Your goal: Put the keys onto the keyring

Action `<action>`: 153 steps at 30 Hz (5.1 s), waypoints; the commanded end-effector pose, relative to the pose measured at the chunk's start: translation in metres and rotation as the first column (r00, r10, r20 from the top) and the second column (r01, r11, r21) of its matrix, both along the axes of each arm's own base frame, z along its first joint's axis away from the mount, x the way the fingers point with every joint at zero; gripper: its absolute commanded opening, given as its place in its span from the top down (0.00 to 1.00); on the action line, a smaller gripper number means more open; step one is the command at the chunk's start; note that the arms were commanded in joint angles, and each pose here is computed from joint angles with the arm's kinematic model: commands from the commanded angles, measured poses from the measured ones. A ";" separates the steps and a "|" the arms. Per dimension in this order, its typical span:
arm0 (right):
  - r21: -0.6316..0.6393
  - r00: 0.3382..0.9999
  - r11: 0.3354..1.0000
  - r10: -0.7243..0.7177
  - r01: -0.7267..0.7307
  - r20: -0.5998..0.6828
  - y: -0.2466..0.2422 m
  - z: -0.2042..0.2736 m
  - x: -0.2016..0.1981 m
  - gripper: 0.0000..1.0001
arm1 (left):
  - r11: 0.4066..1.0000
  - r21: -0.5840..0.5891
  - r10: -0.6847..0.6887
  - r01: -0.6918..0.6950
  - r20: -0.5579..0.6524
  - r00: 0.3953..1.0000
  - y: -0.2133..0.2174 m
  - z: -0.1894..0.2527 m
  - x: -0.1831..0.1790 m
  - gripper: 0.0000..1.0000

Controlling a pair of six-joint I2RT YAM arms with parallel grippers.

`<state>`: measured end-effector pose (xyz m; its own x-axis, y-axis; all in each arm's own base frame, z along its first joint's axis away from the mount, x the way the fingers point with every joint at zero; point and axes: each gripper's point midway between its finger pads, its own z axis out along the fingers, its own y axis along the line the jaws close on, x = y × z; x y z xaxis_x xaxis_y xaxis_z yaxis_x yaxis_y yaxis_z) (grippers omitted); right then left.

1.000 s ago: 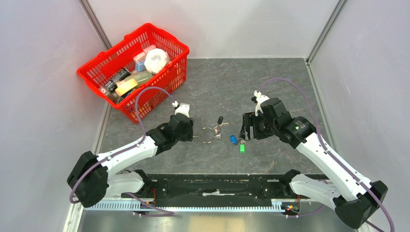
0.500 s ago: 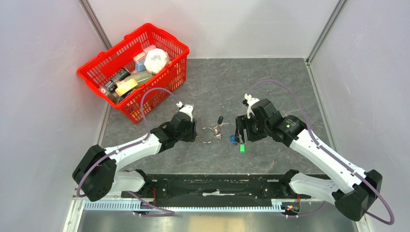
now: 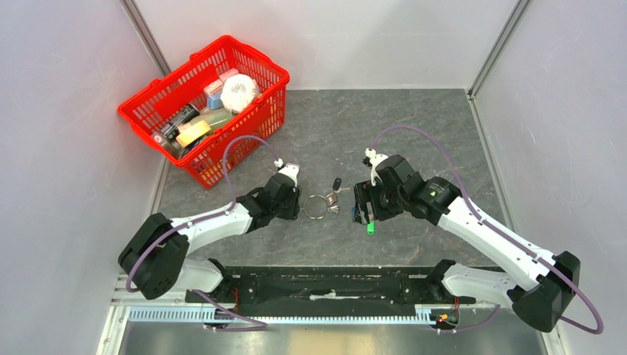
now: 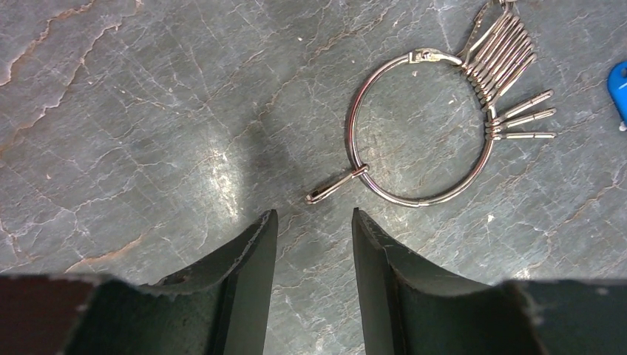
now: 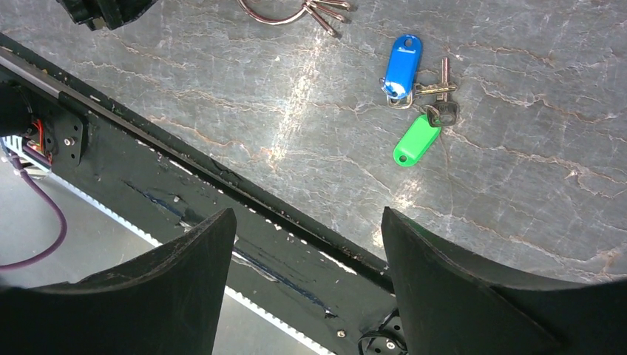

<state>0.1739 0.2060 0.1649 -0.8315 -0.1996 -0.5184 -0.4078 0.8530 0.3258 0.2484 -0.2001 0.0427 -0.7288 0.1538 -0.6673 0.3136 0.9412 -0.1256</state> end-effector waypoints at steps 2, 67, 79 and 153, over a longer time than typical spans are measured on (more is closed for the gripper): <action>0.033 0.999 0.999 -0.005 0.004 0.042 0.009 0.012 0.006 0.20 | 1.000 0.021 -0.023 0.022 0.069 0.997 -0.004 0.006 0.017 0.50; -0.013 0.989 0.997 0.077 -0.076 0.124 -0.001 0.033 -0.005 0.20 | 0.849 -0.487 -0.294 0.203 -0.116 0.949 -0.086 0.084 -0.050 0.98; -0.094 0.908 0.955 0.297 -0.282 0.295 0.010 0.065 -0.001 0.24 | 0.755 -0.642 -0.389 0.137 -0.270 0.881 -0.102 0.144 -0.086 0.98; -0.279 0.165 0.486 0.688 -0.828 0.707 0.098 0.087 -0.062 0.77 | 0.535 -0.814 -0.655 0.228 -0.229 0.720 -0.089 0.232 -0.162 0.98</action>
<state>0.1139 0.2954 0.2341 0.2818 -0.4462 -0.8494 -0.9541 -0.0365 -0.2974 0.0941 -0.2869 0.2486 -0.9334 0.1967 -0.3001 0.3496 0.3107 -0.8839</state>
